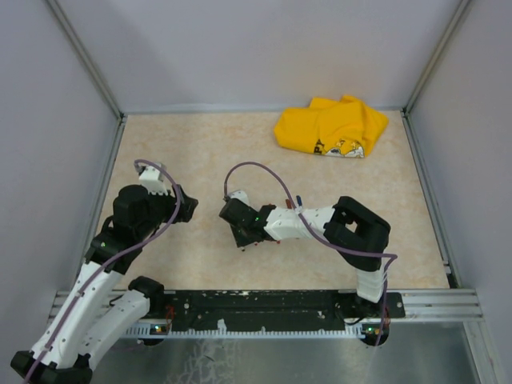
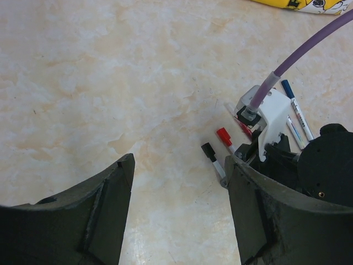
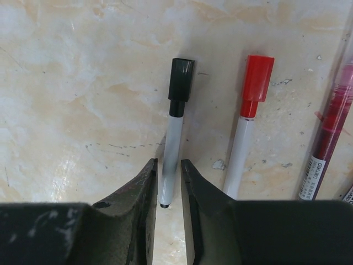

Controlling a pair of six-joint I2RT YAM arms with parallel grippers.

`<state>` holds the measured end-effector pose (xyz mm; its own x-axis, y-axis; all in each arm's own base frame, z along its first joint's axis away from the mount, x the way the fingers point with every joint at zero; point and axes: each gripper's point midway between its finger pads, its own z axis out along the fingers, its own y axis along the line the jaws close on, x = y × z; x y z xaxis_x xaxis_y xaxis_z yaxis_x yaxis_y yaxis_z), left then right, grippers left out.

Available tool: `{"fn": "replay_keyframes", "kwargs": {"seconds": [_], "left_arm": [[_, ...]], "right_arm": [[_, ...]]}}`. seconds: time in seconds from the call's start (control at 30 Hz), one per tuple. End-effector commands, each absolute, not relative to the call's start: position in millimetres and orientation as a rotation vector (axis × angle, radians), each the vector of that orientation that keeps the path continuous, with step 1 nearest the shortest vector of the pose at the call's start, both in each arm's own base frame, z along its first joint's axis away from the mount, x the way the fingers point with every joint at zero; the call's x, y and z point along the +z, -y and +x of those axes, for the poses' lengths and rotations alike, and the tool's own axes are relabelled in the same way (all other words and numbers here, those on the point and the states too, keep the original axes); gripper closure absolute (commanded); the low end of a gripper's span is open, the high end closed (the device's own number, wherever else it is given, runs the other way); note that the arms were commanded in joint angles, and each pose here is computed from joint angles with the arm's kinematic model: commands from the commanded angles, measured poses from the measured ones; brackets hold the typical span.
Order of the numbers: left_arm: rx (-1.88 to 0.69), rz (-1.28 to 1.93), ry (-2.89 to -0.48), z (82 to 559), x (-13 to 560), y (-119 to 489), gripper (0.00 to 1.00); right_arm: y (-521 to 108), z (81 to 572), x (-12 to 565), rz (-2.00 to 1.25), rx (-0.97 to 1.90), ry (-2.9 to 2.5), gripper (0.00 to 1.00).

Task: Insert the pens into the pen caps
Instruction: Place the pen at the center of the board, then reset both arms

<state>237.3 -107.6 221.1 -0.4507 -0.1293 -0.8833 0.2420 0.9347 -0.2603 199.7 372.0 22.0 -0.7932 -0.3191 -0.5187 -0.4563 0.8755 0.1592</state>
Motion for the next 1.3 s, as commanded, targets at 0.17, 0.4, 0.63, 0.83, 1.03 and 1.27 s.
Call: {"fn": "replay_keyframes", "kwargs": {"seconds": [0.17, 0.4, 0.63, 0.83, 1.03, 1.27], "left_arm": [[-0.406, 0.081, -1.970, 239.5, 224.8, 104.5, 0.28], [-0.436, 0.088, -1.935, 234.9, 238.6, 106.3, 0.27], [-0.479, 0.092, -1.887, 226.9, 250.9, 108.2, 0.19], [-0.490, 0.056, -1.910, 221.0, 245.5, 105.6, 0.03], [-0.496, 0.043, -1.890, 217.1, 252.7, 103.4, 0.00], [-0.471, 0.016, -1.847, 214.3, 255.1, 94.8, 0.00]], "right_arm": [[-396.5, 206.6, 79.0, -0.544, 0.550, -2.419, 0.72], [-383.8, 206.4, 143.1, -0.537, 0.702, -2.212, 0.48], [-320.2, 227.9, 169.3, -0.384, 0.751, -2.157, 0.37], [-249.7, 236.0, 206.5, -0.251, 0.787, -2.010, 0.28], [-175.0, 224.2, 240.9, -0.207, 0.576, -1.849, 0.27], [-114.4, 193.3, 283.8, -0.181, 0.474, -1.655, 0.25]]}}
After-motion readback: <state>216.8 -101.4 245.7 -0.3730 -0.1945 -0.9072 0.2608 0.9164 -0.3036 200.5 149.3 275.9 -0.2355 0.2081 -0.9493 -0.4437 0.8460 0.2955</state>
